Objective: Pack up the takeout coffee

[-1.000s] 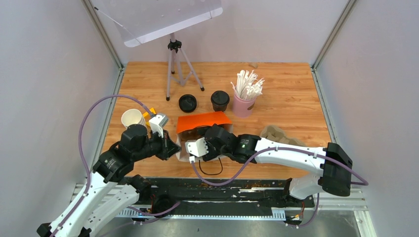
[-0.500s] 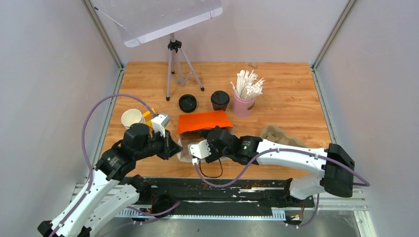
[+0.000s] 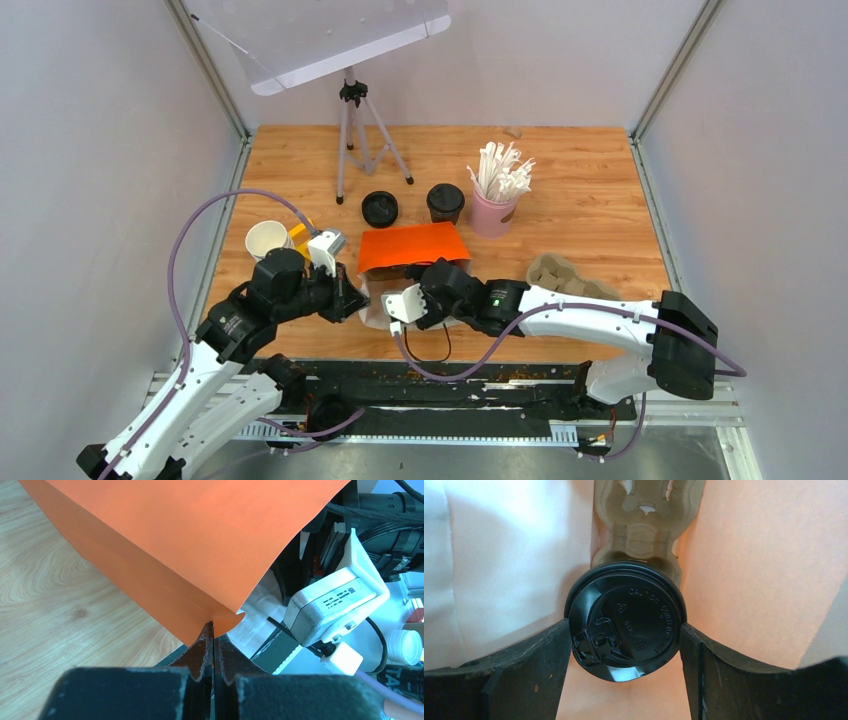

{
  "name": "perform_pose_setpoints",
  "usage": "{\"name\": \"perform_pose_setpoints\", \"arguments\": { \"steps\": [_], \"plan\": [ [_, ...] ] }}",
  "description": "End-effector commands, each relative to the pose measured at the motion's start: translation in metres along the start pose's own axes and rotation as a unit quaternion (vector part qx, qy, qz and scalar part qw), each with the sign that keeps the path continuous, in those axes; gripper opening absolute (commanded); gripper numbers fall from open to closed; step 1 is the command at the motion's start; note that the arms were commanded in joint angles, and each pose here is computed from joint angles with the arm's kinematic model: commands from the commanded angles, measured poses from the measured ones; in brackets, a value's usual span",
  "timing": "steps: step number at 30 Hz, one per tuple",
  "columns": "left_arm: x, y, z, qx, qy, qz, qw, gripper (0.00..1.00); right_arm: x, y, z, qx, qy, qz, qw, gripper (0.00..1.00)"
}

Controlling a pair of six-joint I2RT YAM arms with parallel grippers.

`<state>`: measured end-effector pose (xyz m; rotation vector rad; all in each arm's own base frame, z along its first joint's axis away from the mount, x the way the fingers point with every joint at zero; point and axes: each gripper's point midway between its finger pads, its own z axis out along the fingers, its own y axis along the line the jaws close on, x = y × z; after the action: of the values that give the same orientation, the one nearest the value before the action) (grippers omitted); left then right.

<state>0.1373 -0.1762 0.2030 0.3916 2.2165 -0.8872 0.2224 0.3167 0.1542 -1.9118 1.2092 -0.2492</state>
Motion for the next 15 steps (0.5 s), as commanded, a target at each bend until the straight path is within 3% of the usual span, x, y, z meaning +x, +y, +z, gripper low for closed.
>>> {"name": "perform_pose_setpoints", "arguments": {
  "steps": [1,15],
  "plan": [
    [-0.010,-0.012,-0.004,0.025,-0.019,0.000,1.000,0.00,-0.001,-0.022,-0.003,0.045,-0.003,-0.001,0.999,0.72],
    [-0.008,-0.012,-0.004,0.026,-0.020,-0.008,0.999,0.00,0.001,-0.012,0.012,0.028,-0.005,-0.005,1.000,0.72]
  ]
}}
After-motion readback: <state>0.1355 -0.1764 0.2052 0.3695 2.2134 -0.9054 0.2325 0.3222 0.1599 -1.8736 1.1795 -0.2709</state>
